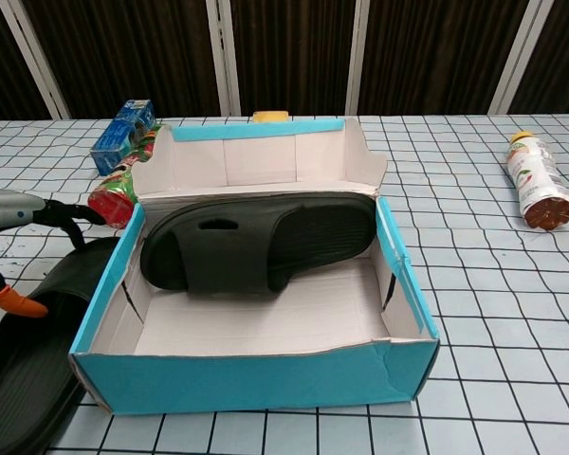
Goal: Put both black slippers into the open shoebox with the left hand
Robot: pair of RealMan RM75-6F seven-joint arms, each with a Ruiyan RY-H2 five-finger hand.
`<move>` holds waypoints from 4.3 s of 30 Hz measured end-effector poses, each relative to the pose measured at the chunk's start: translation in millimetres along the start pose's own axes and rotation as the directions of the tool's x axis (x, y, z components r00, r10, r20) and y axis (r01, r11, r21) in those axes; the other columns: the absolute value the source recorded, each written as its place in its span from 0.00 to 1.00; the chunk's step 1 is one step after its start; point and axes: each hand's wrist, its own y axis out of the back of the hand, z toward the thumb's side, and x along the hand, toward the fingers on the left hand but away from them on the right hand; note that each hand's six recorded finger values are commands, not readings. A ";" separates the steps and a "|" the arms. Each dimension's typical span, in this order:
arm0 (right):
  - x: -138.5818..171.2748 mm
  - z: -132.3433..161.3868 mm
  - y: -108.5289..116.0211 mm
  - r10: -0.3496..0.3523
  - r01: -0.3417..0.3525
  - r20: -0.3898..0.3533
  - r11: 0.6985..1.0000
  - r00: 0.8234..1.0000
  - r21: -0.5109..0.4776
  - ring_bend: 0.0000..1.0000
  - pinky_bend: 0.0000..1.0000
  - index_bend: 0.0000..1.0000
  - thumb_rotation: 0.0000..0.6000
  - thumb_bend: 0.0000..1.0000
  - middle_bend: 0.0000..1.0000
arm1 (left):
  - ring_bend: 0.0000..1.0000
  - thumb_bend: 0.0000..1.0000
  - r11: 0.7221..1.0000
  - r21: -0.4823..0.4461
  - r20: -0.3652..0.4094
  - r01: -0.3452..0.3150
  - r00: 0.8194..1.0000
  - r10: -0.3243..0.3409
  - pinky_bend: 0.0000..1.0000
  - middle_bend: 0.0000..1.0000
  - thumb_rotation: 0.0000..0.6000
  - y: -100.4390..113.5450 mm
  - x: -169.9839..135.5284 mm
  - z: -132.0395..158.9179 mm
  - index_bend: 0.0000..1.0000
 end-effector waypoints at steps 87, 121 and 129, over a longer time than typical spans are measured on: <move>-1.3 -5.0 -3.2 0.033 -0.033 0.018 0.999 0.999 -0.015 0.13 0.09 0.17 1.00 0.40 0.05 | 0.11 0.32 0.602 0.276 0.865 -0.749 0.467 0.185 0.17 0.48 1.00 77.7 -3.5 239.3 0.53; -3.2 -5.9 -5.7 0.046 -0.045 0.035 0.999 0.998 -0.007 0.13 0.09 0.17 1.00 0.40 0.05 | 0.01 0.24 0.724 0.393 0.798 -0.567 0.602 0.038 0.15 0.14 1.00 7.5 41.1 221.0 0.15; -2.9 -6.0 -4.9 0.041 -0.041 0.034 0.999 0.999 -0.008 0.13 0.09 0.17 1.00 0.40 0.05 | 0.00 0.16 0.650 0.454 0.784 -0.610 0.620 0.034 0.06 0.00 1.00 23.4 36.6 214.9 0.00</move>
